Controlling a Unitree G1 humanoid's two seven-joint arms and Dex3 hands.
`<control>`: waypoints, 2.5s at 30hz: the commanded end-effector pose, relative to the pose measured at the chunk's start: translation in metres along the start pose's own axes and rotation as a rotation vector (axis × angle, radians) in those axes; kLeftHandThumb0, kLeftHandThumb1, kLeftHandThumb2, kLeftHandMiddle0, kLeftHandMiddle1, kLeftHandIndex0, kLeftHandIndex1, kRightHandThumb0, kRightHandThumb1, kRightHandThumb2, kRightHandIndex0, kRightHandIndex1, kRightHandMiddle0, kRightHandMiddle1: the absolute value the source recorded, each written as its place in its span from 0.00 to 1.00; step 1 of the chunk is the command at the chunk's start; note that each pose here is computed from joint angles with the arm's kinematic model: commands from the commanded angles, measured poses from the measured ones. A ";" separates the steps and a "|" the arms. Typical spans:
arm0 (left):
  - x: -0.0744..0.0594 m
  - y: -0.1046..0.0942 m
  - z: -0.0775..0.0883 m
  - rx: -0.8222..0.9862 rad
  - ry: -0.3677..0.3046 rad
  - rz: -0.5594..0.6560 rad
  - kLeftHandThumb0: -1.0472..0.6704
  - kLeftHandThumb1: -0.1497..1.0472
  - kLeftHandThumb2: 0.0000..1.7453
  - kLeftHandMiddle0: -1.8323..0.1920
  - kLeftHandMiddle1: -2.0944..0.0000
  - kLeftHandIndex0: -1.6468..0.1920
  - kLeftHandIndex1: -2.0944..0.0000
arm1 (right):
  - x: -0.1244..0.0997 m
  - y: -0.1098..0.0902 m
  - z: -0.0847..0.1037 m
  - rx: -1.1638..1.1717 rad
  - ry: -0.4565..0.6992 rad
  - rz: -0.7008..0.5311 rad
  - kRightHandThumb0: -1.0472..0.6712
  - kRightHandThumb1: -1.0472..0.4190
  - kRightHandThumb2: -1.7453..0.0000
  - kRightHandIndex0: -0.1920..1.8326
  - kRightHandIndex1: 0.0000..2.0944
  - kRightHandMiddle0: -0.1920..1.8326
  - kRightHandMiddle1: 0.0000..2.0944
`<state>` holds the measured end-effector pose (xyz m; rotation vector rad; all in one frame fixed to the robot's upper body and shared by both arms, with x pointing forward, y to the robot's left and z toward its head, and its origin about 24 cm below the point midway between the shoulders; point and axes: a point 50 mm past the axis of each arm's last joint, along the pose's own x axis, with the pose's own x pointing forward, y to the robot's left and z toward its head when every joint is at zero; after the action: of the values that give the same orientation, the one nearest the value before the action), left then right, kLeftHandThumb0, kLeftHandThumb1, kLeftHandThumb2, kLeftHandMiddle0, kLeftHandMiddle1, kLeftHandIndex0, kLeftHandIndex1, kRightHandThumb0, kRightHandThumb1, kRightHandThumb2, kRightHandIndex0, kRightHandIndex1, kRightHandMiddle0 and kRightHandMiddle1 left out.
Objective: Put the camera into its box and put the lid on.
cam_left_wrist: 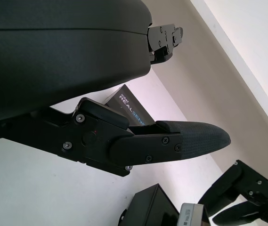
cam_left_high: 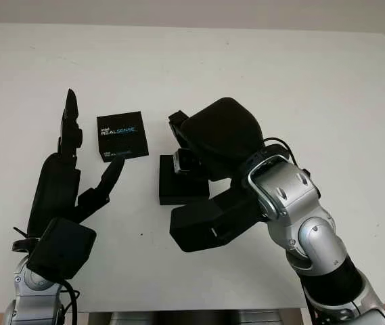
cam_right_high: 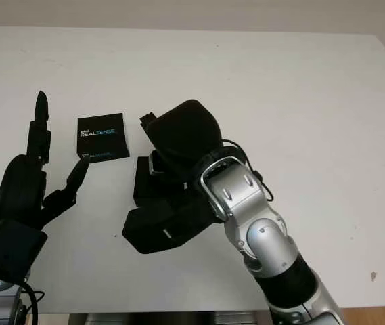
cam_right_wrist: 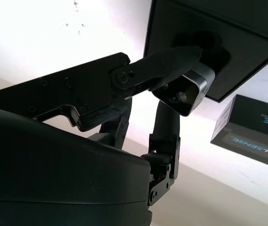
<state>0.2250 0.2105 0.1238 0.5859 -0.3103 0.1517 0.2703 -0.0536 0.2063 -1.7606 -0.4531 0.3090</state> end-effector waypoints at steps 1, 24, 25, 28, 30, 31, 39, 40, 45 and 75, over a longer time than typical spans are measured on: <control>-0.002 0.000 -0.001 0.000 0.001 0.004 0.11 1.00 0.30 1.00 1.00 1.00 1.00 | 0.000 0.002 0.002 0.001 0.004 0.014 0.29 0.03 0.97 0.32 0.50 0.31 0.68; -0.002 -0.002 0.000 -0.002 -0.003 0.008 0.12 1.00 0.31 1.00 1.00 1.00 1.00 | -0.009 0.005 0.009 -0.156 -0.034 0.111 0.30 0.03 0.97 0.32 0.41 0.31 0.61; -0.002 -0.002 0.000 -0.003 -0.002 0.008 0.12 1.00 0.31 1.00 1.00 1.00 1.00 | -0.009 0.006 0.009 -0.168 -0.035 0.115 0.30 0.02 0.97 0.32 0.40 0.31 0.61; -0.003 -0.002 0.000 -0.002 0.004 0.009 0.12 1.00 0.31 1.00 1.00 1.00 1.00 | -0.009 0.007 0.009 -0.179 -0.037 0.120 0.29 0.02 0.97 0.33 0.40 0.30 0.60; -0.004 -0.002 -0.001 0.000 0.005 0.009 0.12 1.00 0.31 1.00 1.00 1.00 1.00 | -0.009 0.007 0.009 -0.177 -0.034 0.120 0.29 0.02 0.97 0.33 0.40 0.30 0.60; -0.004 -0.002 -0.001 0.003 0.005 0.008 0.12 1.00 0.31 1.00 1.00 1.00 1.00 | -0.009 0.007 0.010 -0.176 -0.034 0.116 0.29 0.02 0.97 0.33 0.40 0.30 0.60; -0.005 -0.001 -0.002 0.004 0.010 0.008 0.12 1.00 0.31 1.00 1.00 1.00 1.00 | -0.016 0.002 0.004 -0.118 -0.007 0.052 0.23 0.00 0.89 0.24 0.10 0.15 0.36; -0.005 -0.001 -0.002 0.008 0.013 0.008 0.12 1.00 0.31 1.00 1.00 1.00 1.00 | -0.017 -0.001 0.003 -0.091 -0.001 0.035 0.20 0.00 0.90 0.22 0.06 0.15 0.30; -0.005 -0.001 -0.003 0.015 0.016 0.008 0.12 1.00 0.31 1.00 1.00 1.00 1.00 | -0.022 -0.019 -0.008 -0.045 0.023 -0.089 0.18 0.00 0.91 0.17 0.02 0.17 0.23; 0.033 0.048 0.025 0.245 -0.146 -0.078 0.11 1.00 0.17 1.00 1.00 1.00 1.00 | -0.010 0.051 -0.104 1.159 0.000 -0.209 0.13 0.00 0.71 0.16 0.02 0.10 0.15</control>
<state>0.2373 0.2363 0.1636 0.8021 -0.3641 0.0785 0.3132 -0.1513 0.1830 -0.6044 -0.3456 0.3349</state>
